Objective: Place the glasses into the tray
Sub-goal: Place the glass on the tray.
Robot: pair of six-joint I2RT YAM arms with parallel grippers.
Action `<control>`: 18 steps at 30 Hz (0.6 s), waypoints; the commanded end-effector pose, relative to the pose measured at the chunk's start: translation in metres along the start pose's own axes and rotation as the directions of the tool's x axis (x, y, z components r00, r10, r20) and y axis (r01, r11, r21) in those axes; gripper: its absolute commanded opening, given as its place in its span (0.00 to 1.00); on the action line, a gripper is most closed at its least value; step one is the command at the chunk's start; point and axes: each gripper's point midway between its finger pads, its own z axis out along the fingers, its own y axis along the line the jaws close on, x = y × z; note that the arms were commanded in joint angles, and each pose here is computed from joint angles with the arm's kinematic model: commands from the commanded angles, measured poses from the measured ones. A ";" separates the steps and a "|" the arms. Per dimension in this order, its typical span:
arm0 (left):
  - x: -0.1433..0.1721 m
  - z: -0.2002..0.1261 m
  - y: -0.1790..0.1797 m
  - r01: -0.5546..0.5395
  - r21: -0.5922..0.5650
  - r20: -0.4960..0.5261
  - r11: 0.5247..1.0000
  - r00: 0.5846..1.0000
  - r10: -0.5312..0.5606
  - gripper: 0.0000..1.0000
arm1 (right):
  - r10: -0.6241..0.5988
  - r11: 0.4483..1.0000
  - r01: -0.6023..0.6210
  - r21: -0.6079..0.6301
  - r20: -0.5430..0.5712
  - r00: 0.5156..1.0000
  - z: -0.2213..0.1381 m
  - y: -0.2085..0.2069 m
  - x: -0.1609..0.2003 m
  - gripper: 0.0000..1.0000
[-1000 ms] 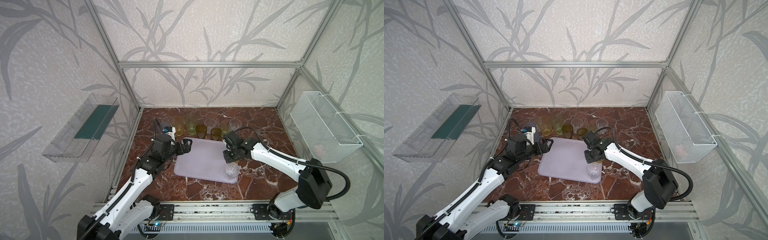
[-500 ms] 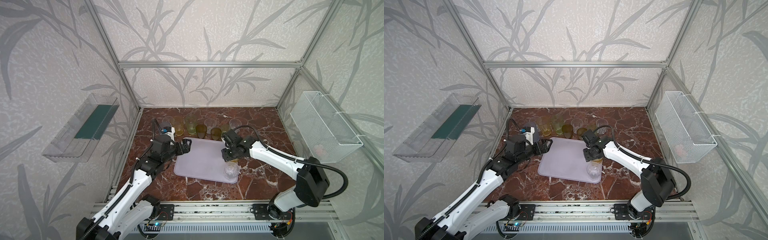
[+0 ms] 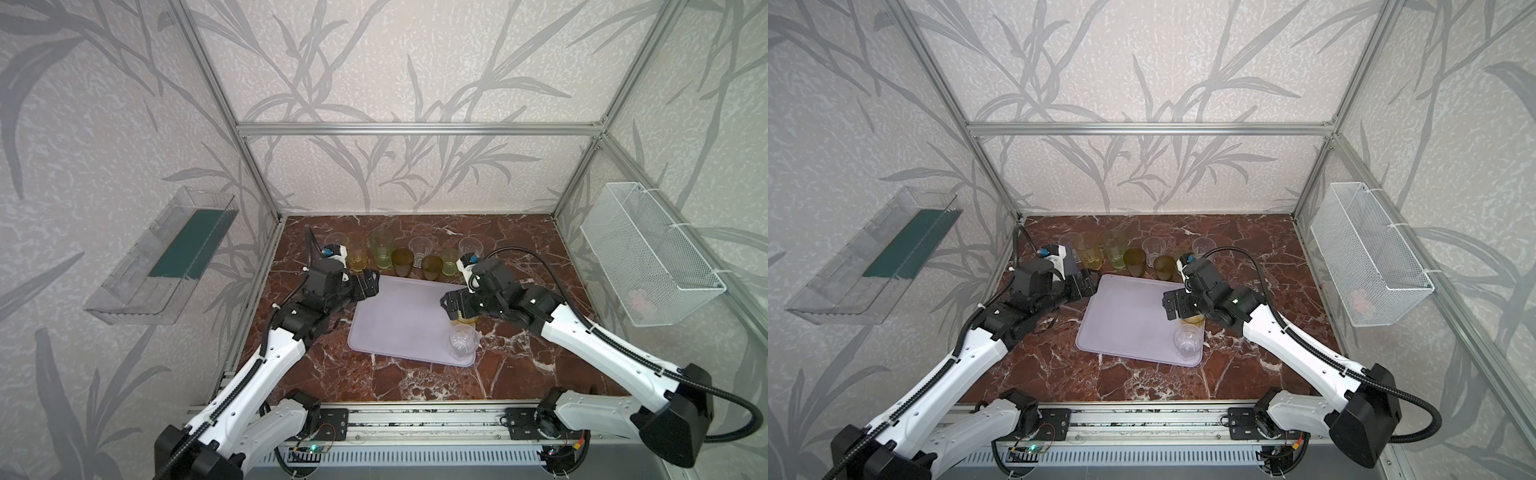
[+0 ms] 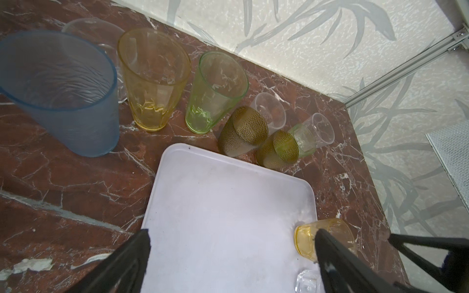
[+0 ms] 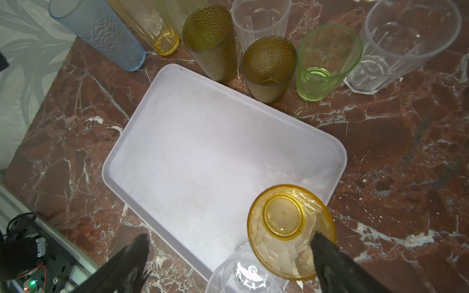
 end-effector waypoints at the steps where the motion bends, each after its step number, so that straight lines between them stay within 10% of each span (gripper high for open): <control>1: -0.005 0.004 0.003 0.002 -0.041 -0.013 0.999 1.000 -0.003 0.99 | 0.023 0.997 -0.020 -0.070 0.037 0.999 -0.007 0.006 -0.002 0.99; 18: 0.005 0.058 -0.051 -0.131 0.005 -0.160 0.991 0.979 0.130 0.99 | 0.043 0.987 -0.024 -0.161 0.118 0.992 -0.023 -0.009 0.039 0.99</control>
